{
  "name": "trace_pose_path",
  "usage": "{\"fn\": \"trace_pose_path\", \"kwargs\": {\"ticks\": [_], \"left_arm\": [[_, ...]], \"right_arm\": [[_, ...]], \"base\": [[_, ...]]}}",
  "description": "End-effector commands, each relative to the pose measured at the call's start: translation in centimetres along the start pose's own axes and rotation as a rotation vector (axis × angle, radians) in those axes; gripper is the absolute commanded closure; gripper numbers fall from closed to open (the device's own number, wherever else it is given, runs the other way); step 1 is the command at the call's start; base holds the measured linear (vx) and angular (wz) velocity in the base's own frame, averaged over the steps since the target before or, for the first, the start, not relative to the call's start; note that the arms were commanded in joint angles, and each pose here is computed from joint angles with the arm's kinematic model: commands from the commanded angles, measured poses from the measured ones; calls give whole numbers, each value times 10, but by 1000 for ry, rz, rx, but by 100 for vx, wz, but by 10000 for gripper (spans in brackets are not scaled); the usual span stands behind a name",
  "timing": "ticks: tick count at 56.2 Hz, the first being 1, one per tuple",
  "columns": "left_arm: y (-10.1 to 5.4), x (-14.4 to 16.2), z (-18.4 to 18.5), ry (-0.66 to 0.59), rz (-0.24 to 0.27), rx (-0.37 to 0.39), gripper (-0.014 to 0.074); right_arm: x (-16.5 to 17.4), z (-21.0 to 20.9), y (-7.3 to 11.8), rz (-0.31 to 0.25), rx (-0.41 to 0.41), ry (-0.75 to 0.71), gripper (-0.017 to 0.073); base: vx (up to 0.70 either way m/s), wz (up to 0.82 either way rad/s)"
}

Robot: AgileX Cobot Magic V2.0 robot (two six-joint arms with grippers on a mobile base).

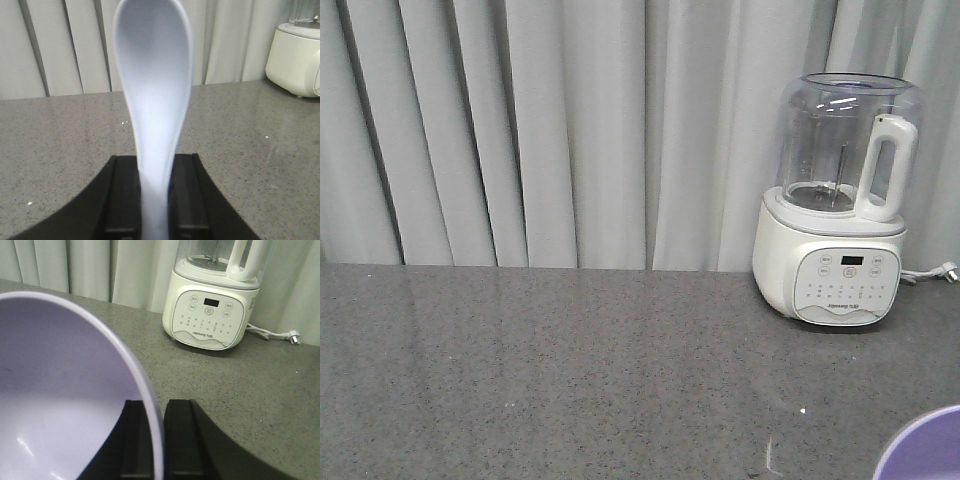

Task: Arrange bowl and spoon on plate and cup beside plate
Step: 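Drive the base to the counter with the cup and blue plate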

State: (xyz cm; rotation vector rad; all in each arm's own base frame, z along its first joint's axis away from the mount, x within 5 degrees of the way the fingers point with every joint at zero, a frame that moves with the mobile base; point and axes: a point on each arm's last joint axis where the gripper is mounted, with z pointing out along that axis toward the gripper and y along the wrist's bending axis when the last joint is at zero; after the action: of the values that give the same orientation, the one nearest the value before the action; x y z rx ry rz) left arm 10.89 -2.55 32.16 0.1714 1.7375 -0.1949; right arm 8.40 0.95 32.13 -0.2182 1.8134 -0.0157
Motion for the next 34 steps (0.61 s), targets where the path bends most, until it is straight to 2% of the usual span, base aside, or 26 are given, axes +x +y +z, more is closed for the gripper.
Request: {"fn": "trace_pose_path", "kwargs": {"ticks": [1,17,34], "left_arm": [[-1,-17,-3,-109,-19,5,594],[-1,-17,-3,-109,-19,5,594],[-1,-17,-3,-109,-19,5,594]], "right_arm": [[-16,-3,-3,-1,25,-105,568],[-16,-3,-3,-1,25,-105,568],[-16,-3,-3,-1,25,-105,568]], "base": [[-1,-5],[-4,-17],[-11,-56]]}}
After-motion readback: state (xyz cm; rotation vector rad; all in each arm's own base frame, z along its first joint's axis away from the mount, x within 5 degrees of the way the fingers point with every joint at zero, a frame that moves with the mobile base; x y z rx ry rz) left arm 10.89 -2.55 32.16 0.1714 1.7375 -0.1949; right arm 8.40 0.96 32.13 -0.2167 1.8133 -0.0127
